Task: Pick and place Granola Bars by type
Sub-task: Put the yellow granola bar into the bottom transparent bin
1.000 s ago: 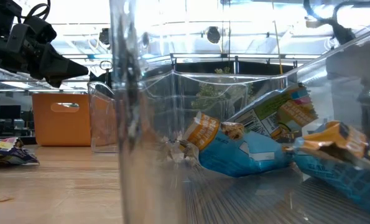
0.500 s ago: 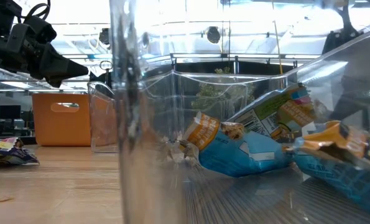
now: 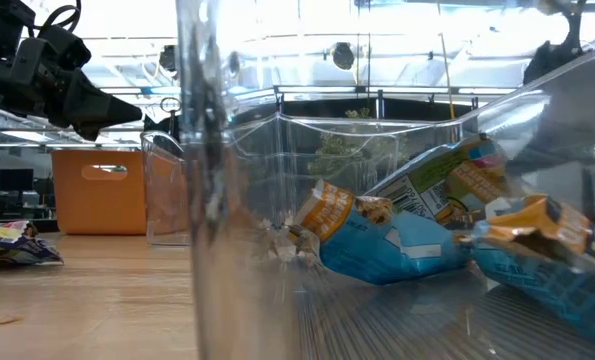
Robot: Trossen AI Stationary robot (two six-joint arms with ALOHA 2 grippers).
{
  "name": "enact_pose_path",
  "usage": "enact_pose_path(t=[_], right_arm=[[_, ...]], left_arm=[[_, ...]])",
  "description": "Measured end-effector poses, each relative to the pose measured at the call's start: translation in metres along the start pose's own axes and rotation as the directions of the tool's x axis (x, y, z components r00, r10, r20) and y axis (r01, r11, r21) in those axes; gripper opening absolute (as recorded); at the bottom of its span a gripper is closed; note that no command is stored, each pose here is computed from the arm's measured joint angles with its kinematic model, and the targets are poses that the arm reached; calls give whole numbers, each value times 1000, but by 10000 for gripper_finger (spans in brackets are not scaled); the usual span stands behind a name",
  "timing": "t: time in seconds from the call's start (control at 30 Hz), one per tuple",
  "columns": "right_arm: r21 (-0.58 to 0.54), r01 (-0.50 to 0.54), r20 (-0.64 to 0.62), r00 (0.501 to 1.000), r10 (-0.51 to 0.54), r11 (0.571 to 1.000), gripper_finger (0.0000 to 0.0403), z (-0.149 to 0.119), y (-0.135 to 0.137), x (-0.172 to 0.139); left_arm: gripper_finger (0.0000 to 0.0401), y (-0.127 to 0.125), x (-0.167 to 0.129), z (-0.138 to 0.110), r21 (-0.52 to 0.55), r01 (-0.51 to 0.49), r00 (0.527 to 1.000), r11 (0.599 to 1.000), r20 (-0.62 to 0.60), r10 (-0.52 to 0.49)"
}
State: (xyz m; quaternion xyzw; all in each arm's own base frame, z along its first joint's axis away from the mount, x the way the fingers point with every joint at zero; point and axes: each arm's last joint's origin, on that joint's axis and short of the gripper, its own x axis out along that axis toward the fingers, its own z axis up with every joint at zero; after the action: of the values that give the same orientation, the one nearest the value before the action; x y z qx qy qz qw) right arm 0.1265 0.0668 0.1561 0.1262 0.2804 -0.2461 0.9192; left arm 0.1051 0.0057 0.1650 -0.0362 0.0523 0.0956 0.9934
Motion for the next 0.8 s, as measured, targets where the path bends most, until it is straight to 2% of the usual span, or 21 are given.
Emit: enact_pose_path(t=[0.3, 0.5, 0.8], right_arm=[[-46, -66, 172, 982, 73, 997, 0, 12, -7, -3], [-76, -162, 223, 959, 175, 984, 0, 18, -10, 1], [-128, -312, 287, 897, 336, 941, 0, 21, -13, 8]], left_arm=[[37, 0, 0, 0, 0, 0, 1000, 1000, 0, 0], [37, 0, 0, 0, 0, 0, 1000, 1000, 0, 0], [37, 0, 0, 0, 0, 0, 1000, 1000, 0, 0]])
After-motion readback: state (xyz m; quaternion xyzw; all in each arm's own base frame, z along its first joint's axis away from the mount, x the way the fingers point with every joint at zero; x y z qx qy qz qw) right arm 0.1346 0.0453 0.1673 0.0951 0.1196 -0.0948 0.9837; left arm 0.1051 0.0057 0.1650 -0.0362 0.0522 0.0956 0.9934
